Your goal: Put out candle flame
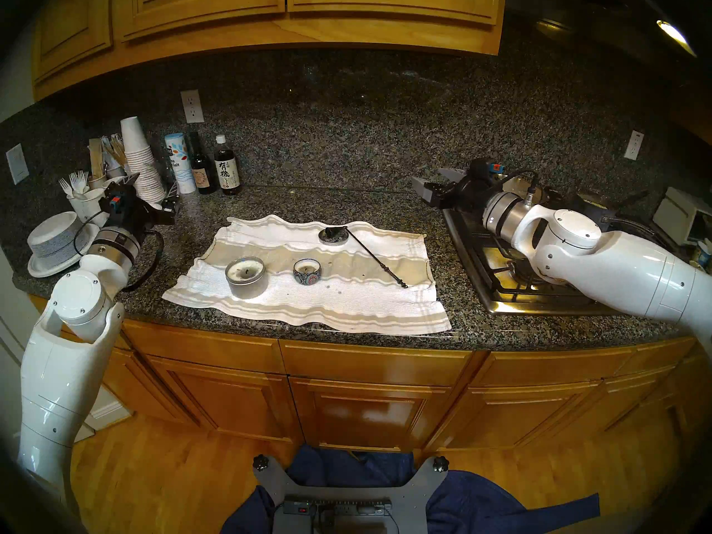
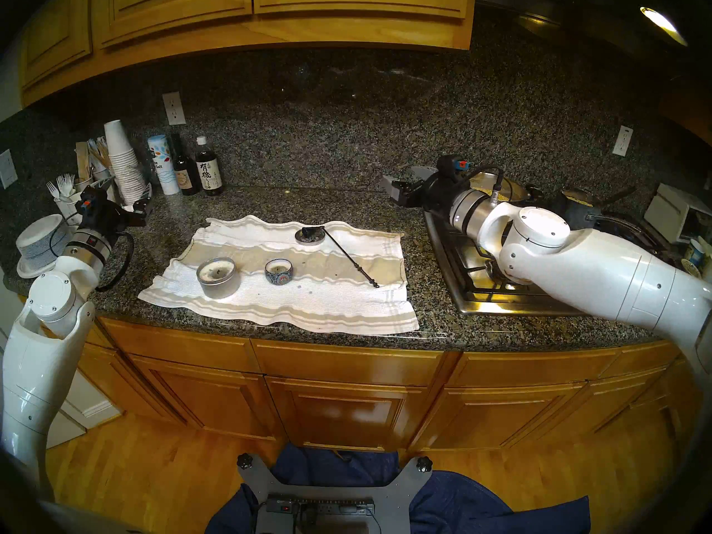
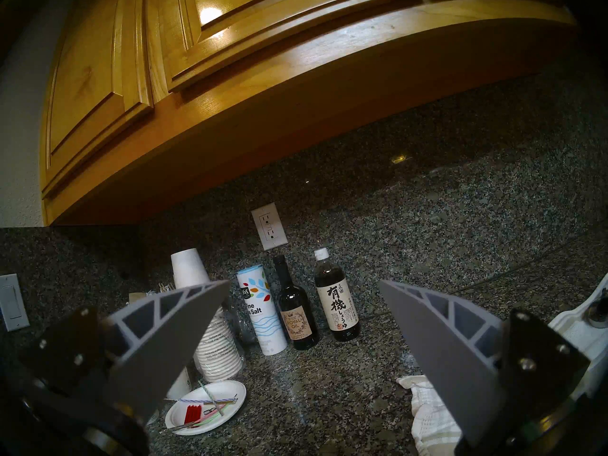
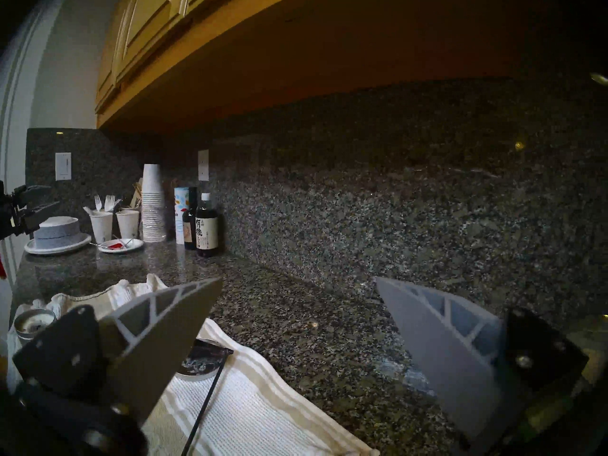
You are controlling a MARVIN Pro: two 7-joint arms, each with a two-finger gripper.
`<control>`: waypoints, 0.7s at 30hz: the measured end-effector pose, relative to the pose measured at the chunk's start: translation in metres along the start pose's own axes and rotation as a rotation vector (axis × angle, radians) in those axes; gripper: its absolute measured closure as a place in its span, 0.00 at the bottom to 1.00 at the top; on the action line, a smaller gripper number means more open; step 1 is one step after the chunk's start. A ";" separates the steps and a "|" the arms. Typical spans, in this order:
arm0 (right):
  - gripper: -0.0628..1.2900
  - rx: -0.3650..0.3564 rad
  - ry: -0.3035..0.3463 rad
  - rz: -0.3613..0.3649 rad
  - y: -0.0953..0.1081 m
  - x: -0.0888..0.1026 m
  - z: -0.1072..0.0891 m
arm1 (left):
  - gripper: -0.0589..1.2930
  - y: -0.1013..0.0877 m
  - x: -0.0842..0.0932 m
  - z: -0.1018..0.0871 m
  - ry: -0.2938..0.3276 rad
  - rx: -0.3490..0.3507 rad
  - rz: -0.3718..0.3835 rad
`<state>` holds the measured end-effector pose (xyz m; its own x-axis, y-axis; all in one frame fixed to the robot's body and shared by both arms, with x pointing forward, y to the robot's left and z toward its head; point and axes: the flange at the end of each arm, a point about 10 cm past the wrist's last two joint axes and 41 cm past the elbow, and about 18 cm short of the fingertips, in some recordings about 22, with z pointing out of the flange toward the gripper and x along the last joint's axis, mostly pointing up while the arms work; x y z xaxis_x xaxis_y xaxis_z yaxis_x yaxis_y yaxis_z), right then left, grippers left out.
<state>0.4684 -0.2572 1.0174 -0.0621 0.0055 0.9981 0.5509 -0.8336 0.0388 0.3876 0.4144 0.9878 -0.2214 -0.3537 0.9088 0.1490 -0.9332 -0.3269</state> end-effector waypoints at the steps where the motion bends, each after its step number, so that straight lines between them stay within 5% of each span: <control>1: 0.06 -0.003 0.000 0.001 0.000 0.000 -0.001 | 0.04 0.000 0.000 0.000 0.000 0.000 0.000; 21: 0.06 -0.037 0.002 0.014 0.005 0.004 -0.012 | 0.04 0.000 0.000 0.000 0.002 0.000 0.000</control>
<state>0.4605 -0.2681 1.0208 -0.0563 -0.0073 0.9984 0.5206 -0.8535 0.0231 0.3875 0.4144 0.9881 -0.2234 -0.3542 0.9081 0.1490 -0.9331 -0.3273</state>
